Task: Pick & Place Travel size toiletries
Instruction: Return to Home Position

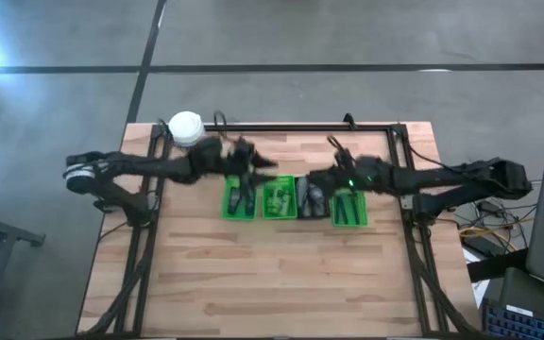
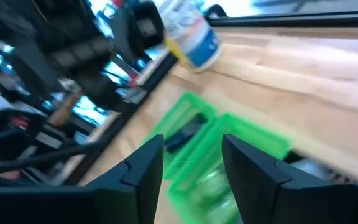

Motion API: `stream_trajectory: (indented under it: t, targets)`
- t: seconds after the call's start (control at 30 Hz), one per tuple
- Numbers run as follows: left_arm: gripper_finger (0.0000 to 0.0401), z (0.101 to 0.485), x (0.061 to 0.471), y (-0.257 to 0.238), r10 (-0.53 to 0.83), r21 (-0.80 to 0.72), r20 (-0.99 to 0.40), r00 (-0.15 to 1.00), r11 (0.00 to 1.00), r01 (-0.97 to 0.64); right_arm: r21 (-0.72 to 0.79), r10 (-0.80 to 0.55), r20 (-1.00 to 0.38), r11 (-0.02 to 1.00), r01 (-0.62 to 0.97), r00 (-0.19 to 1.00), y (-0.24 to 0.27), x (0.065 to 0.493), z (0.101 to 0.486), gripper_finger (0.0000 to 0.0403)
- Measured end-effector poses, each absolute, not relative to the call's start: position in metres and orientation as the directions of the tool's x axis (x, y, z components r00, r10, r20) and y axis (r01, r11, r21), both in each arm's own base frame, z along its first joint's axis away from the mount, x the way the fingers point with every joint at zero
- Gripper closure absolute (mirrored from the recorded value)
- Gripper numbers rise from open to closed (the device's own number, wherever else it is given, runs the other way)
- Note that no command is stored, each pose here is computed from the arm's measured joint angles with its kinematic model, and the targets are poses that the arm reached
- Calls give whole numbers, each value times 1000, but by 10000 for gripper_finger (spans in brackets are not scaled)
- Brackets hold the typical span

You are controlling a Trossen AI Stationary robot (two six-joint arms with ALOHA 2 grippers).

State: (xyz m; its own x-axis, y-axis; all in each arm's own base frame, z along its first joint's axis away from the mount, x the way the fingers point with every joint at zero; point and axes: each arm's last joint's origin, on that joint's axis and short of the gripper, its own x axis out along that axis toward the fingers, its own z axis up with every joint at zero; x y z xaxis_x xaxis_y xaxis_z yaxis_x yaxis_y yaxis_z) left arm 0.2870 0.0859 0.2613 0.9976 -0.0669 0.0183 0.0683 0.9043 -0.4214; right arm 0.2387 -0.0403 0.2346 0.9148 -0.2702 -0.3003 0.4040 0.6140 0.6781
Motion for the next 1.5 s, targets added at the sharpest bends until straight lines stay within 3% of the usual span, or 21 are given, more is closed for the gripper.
stream_trajectory:
  t: [0.17,0.53,0.7,0.9,1.0,1.1,1.27,1.5]
  targets:
    - [112,295,261,150,-72,-347,99,993,932,102,616,-279,-299,674,408,912,-93,252,257,259]
    - [112,376,196,223,245,-126,245,938,967,-219,308,-500,-363,732,608,786,-183,248,341,287]
    - [112,405,163,255,584,-105,157,796,811,-575,263,-553,-334,723,639,763,-222,244,358,305]
    - [112,428,106,280,755,-56,97,648,654,-754,226,-547,-342,741,632,764,-255,247,356,332]
    - [112,436,93,280,854,45,125,505,503,-863,220,-549,-338,743,632,764,-262,252,355,345]
    - [112,432,95,280,875,102,113,471,461,-881,208,-551,-334,748,630,764,-268,257,354,354]
    - [112,402,102,284,858,25,-5,513,513,-858,257,-547,-330,732,631,769,-273,265,351,364]
    - [112,406,93,240,825,28,49,563,562,-826,268,-543,-323,733,625,775,-268,269,353,353]
